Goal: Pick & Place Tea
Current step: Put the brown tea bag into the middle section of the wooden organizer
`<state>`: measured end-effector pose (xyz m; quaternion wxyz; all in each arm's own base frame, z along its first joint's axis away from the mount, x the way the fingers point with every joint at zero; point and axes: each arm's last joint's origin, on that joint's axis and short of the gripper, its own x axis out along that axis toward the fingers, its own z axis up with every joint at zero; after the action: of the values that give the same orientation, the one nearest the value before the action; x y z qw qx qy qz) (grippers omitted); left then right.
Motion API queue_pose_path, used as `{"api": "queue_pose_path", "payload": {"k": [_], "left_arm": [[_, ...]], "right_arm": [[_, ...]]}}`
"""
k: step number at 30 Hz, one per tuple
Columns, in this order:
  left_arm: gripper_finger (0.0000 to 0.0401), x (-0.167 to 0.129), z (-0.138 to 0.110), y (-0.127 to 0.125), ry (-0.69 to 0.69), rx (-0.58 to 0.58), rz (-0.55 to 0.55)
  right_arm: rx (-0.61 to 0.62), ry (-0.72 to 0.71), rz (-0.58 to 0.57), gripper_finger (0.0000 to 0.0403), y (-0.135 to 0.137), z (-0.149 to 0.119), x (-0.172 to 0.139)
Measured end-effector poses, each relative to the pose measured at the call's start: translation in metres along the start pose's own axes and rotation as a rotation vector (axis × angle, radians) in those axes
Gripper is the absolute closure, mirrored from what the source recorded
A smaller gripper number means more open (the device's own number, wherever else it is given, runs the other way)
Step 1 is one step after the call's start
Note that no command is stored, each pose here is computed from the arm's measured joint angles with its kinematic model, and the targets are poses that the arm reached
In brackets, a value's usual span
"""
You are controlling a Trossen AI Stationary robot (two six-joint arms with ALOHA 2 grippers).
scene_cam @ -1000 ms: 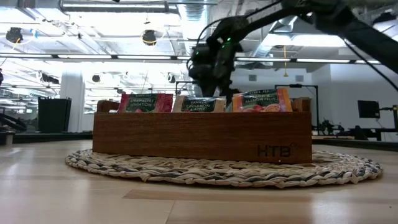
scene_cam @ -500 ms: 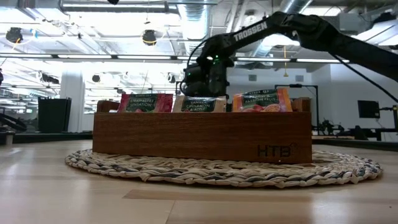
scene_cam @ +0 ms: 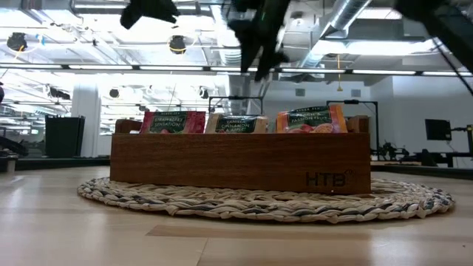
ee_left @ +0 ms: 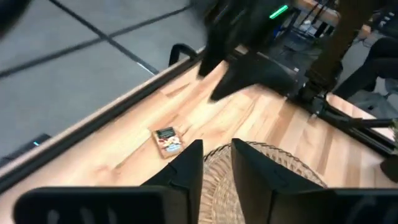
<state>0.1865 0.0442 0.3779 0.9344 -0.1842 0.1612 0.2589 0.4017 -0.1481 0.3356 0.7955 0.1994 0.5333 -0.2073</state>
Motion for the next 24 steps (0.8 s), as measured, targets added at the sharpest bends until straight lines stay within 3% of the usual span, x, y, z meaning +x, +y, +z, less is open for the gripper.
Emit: {"api": "queue_pose_path", "payload": {"k": [6, 10, 16, 24], "left_arm": [[0.026, 0.042, 0.0, 0.012, 0.106, -0.11, -0.015], [0.0212, 0.08, -0.004, 0.022, 0.191, -0.201, 0.02], [0.0174, 0.144, -0.007, 0.031, 0.322, -0.239, 0.086], [0.0167, 0.219, 0.006, 0.032, 0.512, -0.168, 0.142]], "right_arm": [[0.02, -0.213, -0.035, 0.0154, 0.026, -0.028, -0.084], [0.025, -0.312, -0.051, 0.0154, 0.041, -0.047, -0.12], [0.0, -0.365, -0.046, 0.0154, 0.063, -0.069, -0.142], [-0.034, -0.364, -0.071, 0.0154, 0.08, -0.089, -0.152]]}}
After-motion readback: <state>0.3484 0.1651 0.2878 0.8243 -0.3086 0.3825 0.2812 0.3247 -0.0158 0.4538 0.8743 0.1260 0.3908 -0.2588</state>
